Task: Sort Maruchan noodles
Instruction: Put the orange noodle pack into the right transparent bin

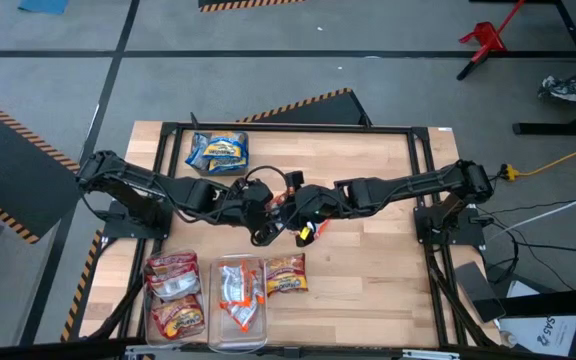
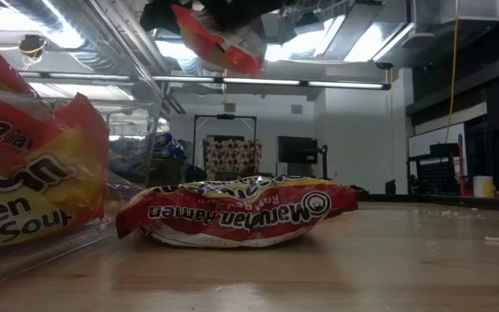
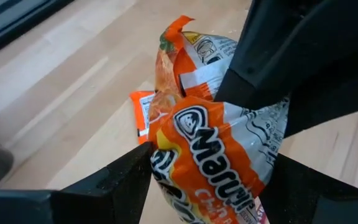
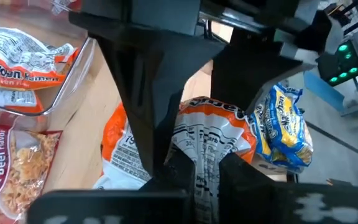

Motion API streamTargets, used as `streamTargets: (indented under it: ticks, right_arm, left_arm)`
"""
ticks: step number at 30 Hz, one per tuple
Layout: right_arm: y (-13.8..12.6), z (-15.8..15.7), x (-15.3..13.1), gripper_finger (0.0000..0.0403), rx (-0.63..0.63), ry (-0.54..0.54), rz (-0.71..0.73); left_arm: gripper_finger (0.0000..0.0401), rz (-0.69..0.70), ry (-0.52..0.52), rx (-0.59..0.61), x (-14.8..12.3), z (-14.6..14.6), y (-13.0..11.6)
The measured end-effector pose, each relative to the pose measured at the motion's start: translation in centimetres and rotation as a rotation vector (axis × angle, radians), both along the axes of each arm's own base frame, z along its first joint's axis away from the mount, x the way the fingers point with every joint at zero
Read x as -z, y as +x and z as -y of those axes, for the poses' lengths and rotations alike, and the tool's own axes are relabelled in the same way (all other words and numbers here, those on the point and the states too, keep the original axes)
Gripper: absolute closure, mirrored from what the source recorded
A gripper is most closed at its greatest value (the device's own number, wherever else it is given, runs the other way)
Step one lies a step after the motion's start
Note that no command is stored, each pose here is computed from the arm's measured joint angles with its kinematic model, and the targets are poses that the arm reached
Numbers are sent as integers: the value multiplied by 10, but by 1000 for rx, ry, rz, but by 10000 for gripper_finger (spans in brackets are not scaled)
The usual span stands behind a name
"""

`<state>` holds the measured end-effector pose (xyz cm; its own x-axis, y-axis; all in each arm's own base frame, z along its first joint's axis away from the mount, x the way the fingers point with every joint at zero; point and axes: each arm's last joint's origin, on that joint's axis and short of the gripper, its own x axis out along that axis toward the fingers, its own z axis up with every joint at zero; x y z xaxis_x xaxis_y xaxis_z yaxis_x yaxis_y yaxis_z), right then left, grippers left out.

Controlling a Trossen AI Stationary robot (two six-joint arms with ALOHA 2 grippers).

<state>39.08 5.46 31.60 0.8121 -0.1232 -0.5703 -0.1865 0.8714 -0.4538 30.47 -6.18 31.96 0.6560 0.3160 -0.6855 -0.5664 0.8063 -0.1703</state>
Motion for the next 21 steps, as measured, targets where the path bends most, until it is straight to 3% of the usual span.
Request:
streamTargets:
  ticks: [7,17,21]
  right_arm:
    - [1,0,-1,391,-13,-14,13]
    - [1,-2,-1,390,-74,1,5]
    - [0,-2,0,365,-105,-8,-14]
  left_arm:
    - [159,-10,-38,31,1,1,0]
    - [242,-18,-49,49,1,2,0]
    - [270,-37,-37,70,2,2,-1]
